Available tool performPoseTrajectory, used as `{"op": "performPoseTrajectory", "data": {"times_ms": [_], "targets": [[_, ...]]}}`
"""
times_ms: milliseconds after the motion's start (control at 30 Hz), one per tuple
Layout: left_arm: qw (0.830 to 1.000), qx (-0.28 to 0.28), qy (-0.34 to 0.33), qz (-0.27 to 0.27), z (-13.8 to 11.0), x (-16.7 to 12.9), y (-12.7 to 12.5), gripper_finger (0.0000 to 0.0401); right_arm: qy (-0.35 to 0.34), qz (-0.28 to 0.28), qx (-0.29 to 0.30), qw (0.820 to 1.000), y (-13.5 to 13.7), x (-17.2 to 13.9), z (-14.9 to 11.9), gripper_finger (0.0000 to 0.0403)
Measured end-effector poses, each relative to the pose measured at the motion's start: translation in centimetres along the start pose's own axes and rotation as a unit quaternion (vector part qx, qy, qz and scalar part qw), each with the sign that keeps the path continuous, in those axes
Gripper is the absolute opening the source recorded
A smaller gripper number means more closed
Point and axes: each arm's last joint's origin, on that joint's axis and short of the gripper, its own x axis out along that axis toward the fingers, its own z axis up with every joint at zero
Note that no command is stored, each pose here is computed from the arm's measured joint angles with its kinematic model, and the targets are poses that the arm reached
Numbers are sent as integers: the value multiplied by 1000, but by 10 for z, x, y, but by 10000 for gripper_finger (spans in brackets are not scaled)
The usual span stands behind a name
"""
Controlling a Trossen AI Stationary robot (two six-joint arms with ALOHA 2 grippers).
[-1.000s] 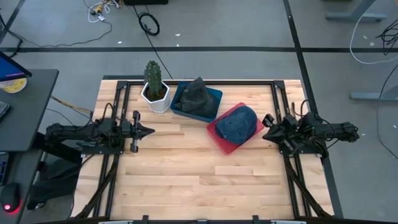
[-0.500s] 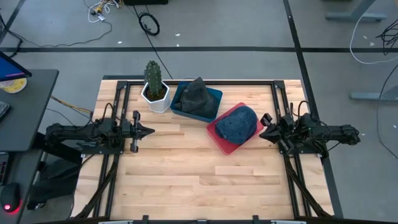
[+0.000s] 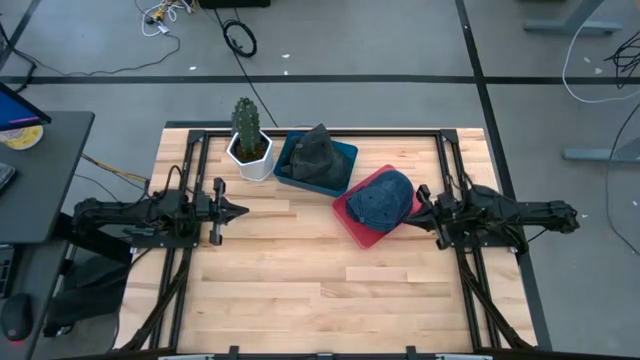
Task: Pick & Place hat
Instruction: Return to Home Position
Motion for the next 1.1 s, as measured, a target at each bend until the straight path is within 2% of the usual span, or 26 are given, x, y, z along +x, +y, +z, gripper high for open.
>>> {"op": "performPoseTrajectory", "data": {"times_ms": [300, 700, 1100], "targets": [[1000, 0, 0, 0, 0, 0, 0, 3, 1, -13, -40, 999, -1, 0, 0, 0], [1000, 0, 0, 0, 0, 0, 0, 3, 1, -12, -51, 999, -1, 0, 0, 0], [1000, 0, 0, 0, 0, 0, 0, 3, 1, -8, -51, 999, 0, 0, 0, 32]]}}
